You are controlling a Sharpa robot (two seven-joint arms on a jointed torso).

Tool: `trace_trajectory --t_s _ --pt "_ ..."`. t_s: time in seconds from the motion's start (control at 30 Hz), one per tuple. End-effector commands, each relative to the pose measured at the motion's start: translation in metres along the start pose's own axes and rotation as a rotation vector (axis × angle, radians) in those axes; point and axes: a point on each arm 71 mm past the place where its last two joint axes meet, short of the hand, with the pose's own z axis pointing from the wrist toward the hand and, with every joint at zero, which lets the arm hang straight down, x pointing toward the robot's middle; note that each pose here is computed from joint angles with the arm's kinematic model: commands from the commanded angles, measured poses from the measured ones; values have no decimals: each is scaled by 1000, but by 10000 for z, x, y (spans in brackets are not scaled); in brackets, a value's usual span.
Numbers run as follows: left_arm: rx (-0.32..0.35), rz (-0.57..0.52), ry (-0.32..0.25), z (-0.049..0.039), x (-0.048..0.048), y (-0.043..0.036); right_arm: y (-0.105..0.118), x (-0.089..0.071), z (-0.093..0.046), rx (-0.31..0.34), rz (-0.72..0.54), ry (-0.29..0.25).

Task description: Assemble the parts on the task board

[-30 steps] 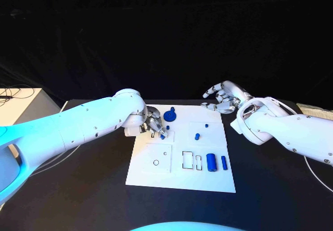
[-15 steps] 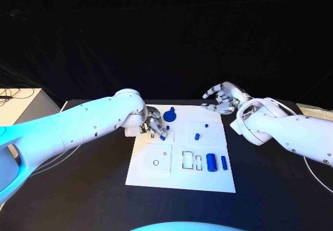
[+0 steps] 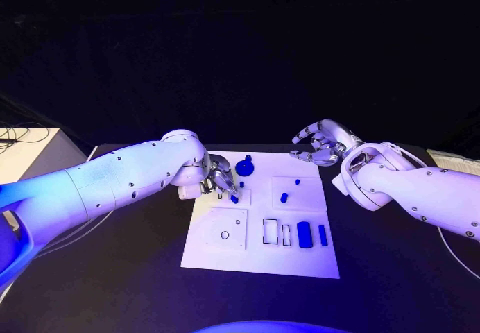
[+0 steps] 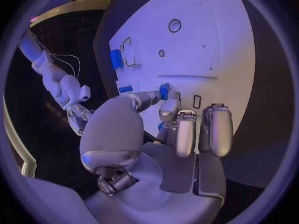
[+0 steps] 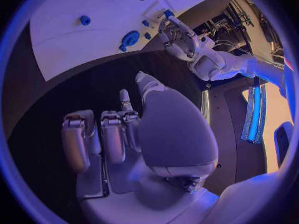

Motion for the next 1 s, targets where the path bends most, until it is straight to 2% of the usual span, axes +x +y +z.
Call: trace_trajectory --t_s 0.03,0.37,0.6,0.73,1.0 --pt "36 -72 -42 -29 -19 -29 5 9 -5 -9 -9 9" --pt "60 -121 -154 -142 -47 -7 -18 -3 -22 -5 -9 4" --pt "67 -110 -217 -206 -40 6 -39 -16 -39 0 -10 2" --pt "62 -73 -248 -211 -33 6 -45 -21 -46 1 -10 1" --pt "43 -36 -251 -161 12 35 -45 -22 -49 1 -9 1"
